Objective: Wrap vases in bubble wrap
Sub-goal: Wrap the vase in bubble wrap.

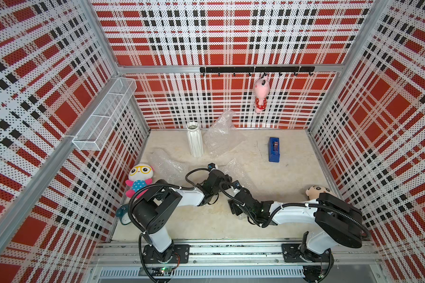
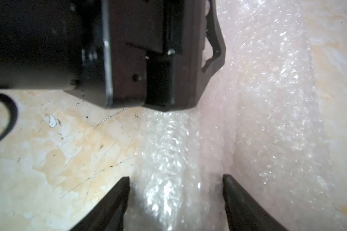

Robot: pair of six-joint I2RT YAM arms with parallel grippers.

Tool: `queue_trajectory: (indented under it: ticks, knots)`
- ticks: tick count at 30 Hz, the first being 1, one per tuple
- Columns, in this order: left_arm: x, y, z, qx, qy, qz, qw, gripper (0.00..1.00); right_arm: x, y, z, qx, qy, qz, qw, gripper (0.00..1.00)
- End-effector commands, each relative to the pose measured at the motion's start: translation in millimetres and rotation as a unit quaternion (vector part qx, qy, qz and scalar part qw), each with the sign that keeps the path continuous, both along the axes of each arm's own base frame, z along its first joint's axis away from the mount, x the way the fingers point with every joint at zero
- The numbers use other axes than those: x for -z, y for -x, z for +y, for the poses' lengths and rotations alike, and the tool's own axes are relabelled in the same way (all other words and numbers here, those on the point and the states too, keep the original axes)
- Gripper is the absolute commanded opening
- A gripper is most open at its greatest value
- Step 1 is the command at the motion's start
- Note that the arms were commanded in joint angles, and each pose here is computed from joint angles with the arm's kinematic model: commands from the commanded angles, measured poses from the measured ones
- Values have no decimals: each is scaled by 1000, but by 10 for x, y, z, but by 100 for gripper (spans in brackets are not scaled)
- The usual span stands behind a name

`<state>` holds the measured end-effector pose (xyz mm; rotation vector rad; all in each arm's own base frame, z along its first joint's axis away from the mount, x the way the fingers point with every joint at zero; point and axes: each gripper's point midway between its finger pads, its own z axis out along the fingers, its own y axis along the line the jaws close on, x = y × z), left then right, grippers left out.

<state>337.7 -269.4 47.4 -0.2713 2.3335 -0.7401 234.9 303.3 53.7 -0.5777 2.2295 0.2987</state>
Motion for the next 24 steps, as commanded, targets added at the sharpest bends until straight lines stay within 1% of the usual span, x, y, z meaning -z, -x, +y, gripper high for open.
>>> queue_trajectory:
  ticks: [1,3,5,7,10,12,15,16,18,19,22,24]
  knots:
    - [26,38,-15,12,8,9,1000,81,65,18,-11,0,5,7,1000,71]
    - [-75,22,-40,17,19,-2,1000,87,80,29,-15,1,-12,17,1000,67]
    - [-172,-5,-57,20,24,-13,999,90,91,43,-18,1,-38,33,999,63]
    - [-246,-33,-56,19,27,-22,999,90,81,62,-21,-1,-79,48,996,62]
    - [-317,-80,-20,12,30,-31,999,92,32,74,-37,3,-158,77,984,56]
    - [-367,-107,10,9,30,-37,999,93,2,82,-51,3,-194,86,977,56]
    - [-476,-126,68,-1,26,-55,998,99,-23,104,-44,3,-233,104,967,57]
    - [-505,-140,78,-2,19,-62,998,100,-32,114,-41,5,-251,112,962,57]
    - [-462,-151,110,-4,-8,-59,998,99,-54,117,-51,10,-291,127,948,57]
    - [-445,-141,103,0,-12,-56,998,100,-71,114,-61,13,-315,134,940,57]
    - [-398,-95,71,6,-14,-51,999,94,-102,86,-124,31,-377,150,913,57]
    - [-365,-71,39,9,-21,-47,999,90,-92,71,-173,43,-408,160,898,56]
